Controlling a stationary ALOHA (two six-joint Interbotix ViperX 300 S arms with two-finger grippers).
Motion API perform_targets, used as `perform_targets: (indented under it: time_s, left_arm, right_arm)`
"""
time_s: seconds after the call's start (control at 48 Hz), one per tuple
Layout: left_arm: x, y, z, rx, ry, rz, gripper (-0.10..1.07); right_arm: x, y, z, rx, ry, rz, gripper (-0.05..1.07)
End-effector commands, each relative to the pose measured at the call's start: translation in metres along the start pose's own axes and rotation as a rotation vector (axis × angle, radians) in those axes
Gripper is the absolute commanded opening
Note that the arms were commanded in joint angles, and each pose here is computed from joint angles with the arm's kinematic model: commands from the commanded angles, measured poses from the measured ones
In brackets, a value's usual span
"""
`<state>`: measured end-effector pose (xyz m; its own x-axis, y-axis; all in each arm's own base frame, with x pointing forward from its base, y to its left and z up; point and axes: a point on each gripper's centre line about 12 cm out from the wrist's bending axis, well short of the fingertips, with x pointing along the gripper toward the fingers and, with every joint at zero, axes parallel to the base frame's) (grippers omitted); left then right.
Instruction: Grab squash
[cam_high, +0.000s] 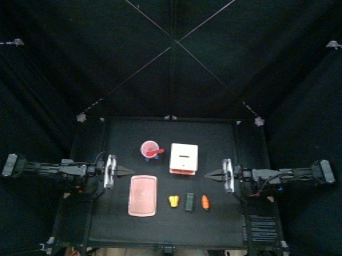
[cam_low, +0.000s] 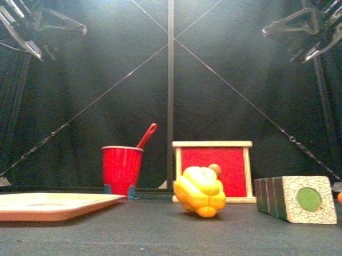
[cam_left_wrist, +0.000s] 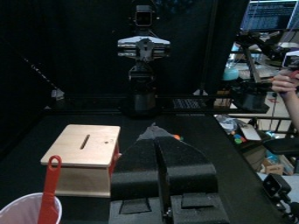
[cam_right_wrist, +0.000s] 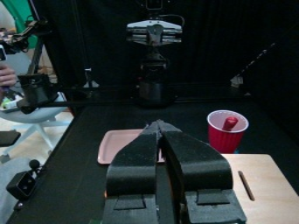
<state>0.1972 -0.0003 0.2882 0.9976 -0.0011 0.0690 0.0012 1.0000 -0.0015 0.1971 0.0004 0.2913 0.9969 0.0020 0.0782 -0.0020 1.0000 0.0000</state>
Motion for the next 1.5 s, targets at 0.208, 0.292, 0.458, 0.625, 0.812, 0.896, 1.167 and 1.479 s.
perform_targets:
  time_s: [0.208,0.292,0.458,0.625,0.812,0.896,1.167,1.479]
  left_arm:
    - [0.001,-0.002,0.002,0.010,-0.080,-0.009,-0.02]
    - [0.001,-0.002,-0.001,0.009,-0.074,-0.011,-0.02]
    - [0.001,-0.006,0.000,0.007,-0.078,-0.032,-0.02]
    - [0.001,-0.007,0.002,0.008,-0.092,-0.035,-0.02]
    - [0.000,-0.007,0.001,0.008,-0.092,-0.035,-0.02]
    - [0.000,-0.006,0.000,0.008,-0.089,-0.034,-0.02]
    - [0.000,-0.006,-0.002,0.008,-0.083,-0.034,-0.02]
    - [-0.003,-0.008,-0.011,0.002,-0.063,-0.043,-0.02]
  right_arm:
    - [0.019,-0.001,-0.010,-0.003,0.066,-0.004,0.03]
    - [0.028,0.000,-0.016,-0.002,0.101,0.001,0.03]
    - [0.049,0.009,-0.027,-0.018,0.173,0.041,0.03]
    - [0.072,0.025,-0.040,-0.055,0.242,0.110,0.04]
    - [0.098,0.040,-0.056,-0.087,0.309,0.164,0.08]
    - [0.111,0.043,-0.060,-0.080,0.334,0.166,0.12]
    - [0.143,0.046,-0.074,0.042,0.511,0.111,0.20]
    - [0.157,0.052,-0.097,0.163,0.675,0.074,0.21]
